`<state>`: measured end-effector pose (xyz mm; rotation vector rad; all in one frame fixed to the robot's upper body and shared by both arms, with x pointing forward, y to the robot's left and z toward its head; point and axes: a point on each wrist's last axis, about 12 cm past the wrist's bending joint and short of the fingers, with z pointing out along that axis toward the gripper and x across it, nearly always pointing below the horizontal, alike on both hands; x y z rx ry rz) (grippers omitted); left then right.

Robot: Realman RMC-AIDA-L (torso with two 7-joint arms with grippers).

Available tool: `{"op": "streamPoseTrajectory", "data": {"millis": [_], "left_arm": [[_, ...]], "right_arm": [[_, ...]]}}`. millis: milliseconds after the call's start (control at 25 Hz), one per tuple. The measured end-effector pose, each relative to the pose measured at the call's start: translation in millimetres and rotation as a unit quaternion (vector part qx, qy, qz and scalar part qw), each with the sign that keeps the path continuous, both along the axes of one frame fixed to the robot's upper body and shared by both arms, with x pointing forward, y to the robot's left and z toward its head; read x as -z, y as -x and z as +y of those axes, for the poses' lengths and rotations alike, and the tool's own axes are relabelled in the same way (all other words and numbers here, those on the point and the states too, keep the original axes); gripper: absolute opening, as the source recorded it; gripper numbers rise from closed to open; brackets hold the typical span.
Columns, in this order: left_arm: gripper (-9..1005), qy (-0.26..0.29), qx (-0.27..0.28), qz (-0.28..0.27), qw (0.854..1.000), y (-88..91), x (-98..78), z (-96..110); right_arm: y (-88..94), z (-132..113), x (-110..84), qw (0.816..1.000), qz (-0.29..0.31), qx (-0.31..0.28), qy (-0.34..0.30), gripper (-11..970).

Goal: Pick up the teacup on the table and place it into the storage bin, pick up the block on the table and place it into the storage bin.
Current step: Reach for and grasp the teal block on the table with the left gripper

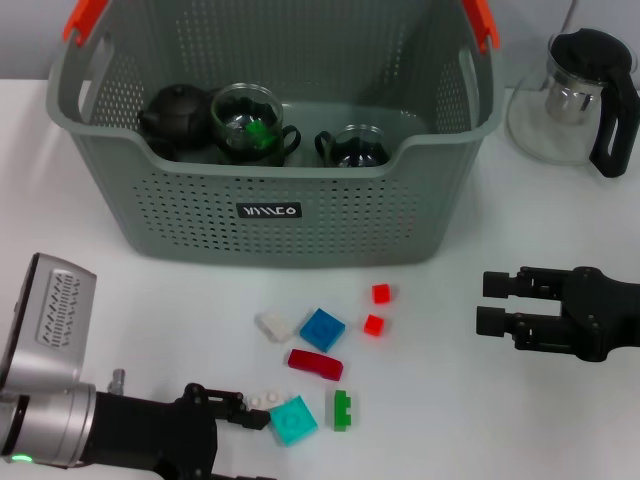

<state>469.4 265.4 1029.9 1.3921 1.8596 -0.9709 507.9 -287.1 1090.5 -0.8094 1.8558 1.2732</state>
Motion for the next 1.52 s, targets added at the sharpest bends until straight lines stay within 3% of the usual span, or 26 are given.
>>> {"op": "streamPoseTrajectory", "data": {"millis": [720, 1520], "left_arm": [[694, -0.027, -0.038, -0.016, 0.999, -16.3, 2.3, -2.0], [675, -0.007, -0.004, -0.029, 1.0, -18.4, 2.5, -18.2]], "right_arm": [[0.4, -1.8, 0.4, 1.0, 0.001, 0.002, 0.002, 700], [0.6, -2.3, 0.2, 1.0, 0.001, 0.002, 0.002, 699]]}}
